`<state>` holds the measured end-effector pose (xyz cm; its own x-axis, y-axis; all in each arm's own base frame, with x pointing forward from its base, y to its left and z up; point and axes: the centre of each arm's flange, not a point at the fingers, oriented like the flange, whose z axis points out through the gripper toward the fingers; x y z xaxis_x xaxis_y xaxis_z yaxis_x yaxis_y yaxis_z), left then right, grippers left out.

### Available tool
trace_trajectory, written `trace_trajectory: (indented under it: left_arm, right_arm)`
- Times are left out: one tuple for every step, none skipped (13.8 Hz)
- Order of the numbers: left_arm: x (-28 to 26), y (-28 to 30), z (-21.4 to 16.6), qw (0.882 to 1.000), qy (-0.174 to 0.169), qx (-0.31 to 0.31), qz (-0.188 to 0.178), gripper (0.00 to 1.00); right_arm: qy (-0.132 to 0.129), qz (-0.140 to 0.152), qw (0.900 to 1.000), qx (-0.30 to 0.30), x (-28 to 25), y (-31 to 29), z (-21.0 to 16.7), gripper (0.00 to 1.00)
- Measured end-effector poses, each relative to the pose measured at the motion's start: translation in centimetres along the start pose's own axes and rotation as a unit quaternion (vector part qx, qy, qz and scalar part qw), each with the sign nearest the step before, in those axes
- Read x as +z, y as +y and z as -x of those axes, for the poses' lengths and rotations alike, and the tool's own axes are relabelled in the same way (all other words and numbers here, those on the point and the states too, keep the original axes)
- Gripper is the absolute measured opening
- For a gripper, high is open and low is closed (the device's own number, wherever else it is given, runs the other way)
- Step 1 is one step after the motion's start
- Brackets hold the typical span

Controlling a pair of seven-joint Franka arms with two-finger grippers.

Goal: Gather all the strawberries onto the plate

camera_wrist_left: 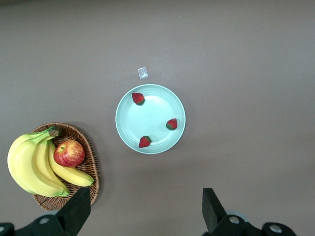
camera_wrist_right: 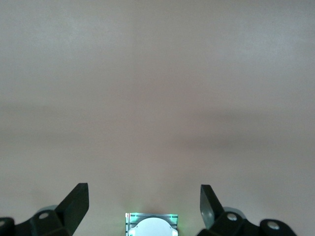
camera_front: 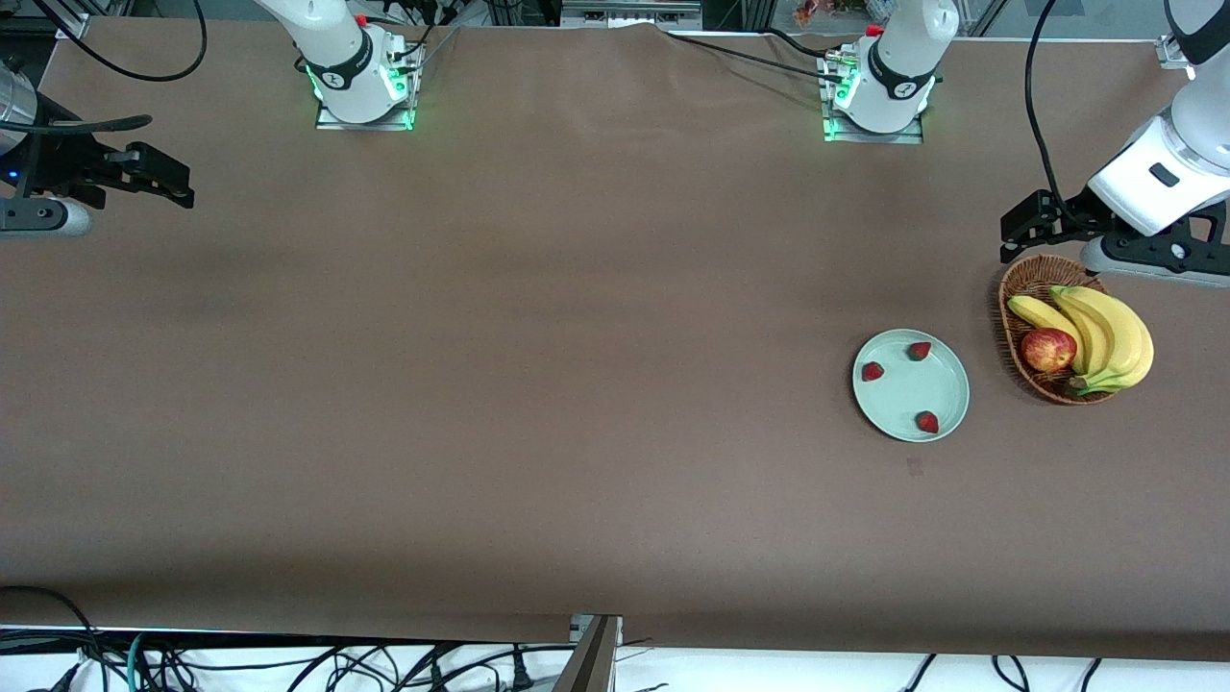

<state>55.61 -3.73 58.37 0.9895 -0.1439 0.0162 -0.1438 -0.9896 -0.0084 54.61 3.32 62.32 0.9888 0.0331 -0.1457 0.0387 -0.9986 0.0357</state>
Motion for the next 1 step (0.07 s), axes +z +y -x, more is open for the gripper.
trace_trajectory:
  left_arm:
    - [0.02,0.02,0.01,1.000,-0.001,0.000,0.000,1.00]
  right_arm:
    - [0.000,0.000,1.000,0.000,0.00,0.00,0.00,1.00]
